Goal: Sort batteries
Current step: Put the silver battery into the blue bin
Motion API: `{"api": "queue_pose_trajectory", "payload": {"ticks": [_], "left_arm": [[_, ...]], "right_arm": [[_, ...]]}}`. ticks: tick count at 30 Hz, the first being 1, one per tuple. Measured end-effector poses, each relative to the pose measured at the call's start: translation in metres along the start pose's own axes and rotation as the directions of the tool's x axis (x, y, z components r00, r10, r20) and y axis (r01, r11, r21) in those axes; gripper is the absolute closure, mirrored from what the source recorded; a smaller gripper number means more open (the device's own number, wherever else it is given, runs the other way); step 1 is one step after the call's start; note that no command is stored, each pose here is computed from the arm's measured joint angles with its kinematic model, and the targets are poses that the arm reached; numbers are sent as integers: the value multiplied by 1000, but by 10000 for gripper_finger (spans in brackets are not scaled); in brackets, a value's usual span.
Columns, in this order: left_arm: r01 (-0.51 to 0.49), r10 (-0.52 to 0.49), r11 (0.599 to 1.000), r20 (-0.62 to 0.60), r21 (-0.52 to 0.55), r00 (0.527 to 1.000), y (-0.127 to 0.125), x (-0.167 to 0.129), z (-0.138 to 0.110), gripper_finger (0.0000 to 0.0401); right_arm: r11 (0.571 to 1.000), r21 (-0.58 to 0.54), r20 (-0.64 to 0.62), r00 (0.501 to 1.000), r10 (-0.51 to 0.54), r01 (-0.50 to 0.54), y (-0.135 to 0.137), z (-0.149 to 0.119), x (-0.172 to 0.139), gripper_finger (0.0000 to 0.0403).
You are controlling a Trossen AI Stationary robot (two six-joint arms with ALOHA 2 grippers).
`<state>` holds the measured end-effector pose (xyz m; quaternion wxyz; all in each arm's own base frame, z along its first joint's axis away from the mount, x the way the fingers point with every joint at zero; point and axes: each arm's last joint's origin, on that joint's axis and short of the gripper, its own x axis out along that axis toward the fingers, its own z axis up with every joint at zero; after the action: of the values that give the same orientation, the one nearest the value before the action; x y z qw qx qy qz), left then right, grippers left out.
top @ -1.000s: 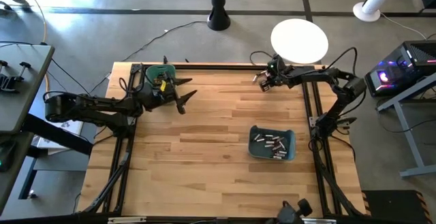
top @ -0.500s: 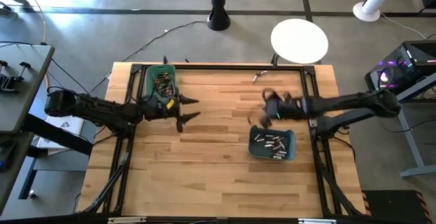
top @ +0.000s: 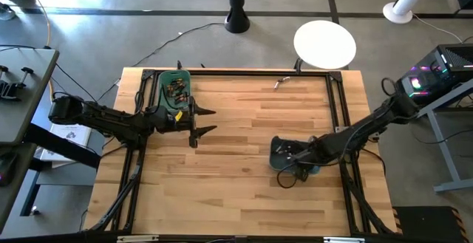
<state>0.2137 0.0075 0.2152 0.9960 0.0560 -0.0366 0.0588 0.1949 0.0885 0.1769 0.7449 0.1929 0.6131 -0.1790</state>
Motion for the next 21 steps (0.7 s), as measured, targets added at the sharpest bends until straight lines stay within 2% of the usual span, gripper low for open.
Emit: {"api": "queue_pose_trajectory", "payload": {"ticks": [2,5,10,14,18,21], "left_arm": [[0,0,1000,-1,2,1000,0,0,0,163],[-3,3,1000,-1,19,1000,1,0,0,163],[-5,4,1000,6,20,1000,1,0,0,163],[-4,4,1000,5,19,1000,1,0,0,163],[-4,4,1000,5,17,1000,1,0,0,163],[-4,4,1000,6,17,1000,1,0,1,163]], "right_arm": [[999,2,-44,998,-43,43,-3,2,7,374],[995,80,-80,995,-61,67,-8,10,15,363],[986,163,-124,992,-5,25,-17,20,12,318],[985,174,-96,995,23,-6,-25,26,0,274],[986,167,-57,998,34,-24,-30,35,-29,255],[990,135,82,995,-52,41,-38,51,-49,253]]}}
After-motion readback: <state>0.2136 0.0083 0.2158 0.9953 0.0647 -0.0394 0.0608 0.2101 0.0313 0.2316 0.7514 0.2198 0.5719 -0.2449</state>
